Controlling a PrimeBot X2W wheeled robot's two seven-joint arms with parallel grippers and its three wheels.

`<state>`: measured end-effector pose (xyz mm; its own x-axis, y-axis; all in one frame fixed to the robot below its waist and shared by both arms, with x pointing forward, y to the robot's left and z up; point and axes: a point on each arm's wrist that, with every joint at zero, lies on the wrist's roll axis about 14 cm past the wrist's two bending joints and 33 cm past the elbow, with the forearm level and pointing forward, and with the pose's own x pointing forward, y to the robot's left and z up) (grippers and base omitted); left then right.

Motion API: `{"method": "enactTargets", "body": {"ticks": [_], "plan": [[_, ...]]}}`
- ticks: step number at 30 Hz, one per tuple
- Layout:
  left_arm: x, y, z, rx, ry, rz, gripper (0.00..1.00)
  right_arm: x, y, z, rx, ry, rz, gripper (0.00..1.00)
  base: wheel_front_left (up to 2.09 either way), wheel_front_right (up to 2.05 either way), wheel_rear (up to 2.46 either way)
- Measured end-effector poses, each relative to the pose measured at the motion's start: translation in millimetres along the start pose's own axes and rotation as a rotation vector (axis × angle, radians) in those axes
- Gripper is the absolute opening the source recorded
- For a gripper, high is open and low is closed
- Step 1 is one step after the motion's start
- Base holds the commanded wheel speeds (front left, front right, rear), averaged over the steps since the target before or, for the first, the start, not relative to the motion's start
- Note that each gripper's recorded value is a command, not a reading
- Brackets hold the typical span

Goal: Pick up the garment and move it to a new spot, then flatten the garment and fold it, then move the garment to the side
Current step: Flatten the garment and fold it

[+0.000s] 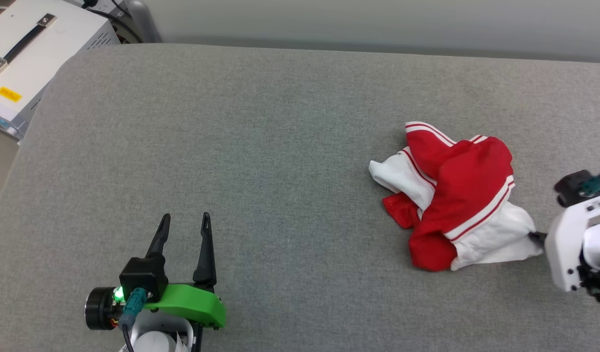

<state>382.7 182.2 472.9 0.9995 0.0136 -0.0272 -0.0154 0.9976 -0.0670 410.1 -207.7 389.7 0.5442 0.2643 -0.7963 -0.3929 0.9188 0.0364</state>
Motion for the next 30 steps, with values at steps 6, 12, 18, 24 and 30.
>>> {"method": "enactTargets", "body": {"ticks": [6,12,18,24,30], "plan": [[-4,-6,7,-0.003,-0.02,-0.016,1.0,-43,-60,19,0.062,-0.118,-0.147,0.0,0.0,0.0,0.0],[-5,-9,9,-0.005,-0.027,-0.027,1.0,-62,-98,-29,0.186,-0.042,-0.248,0.0,0.0,0.0,0.0],[-5,-7,6,-0.004,-0.016,-0.022,1.0,-54,-99,-97,0.301,0.122,-0.279,0.0,0.0,0.0,0.0],[-8,-4,5,-0.003,-0.012,-0.01,1.0,-47,-98,-97,0.349,0.067,-0.292,0.52,0.0,0.0,0.0],[-13,-2,6,-0.002,-0.016,-0.005,1.0,-53,-101,-65,0.288,-0.128,-0.325,1.0,0.0,0.0,0.0]]}}
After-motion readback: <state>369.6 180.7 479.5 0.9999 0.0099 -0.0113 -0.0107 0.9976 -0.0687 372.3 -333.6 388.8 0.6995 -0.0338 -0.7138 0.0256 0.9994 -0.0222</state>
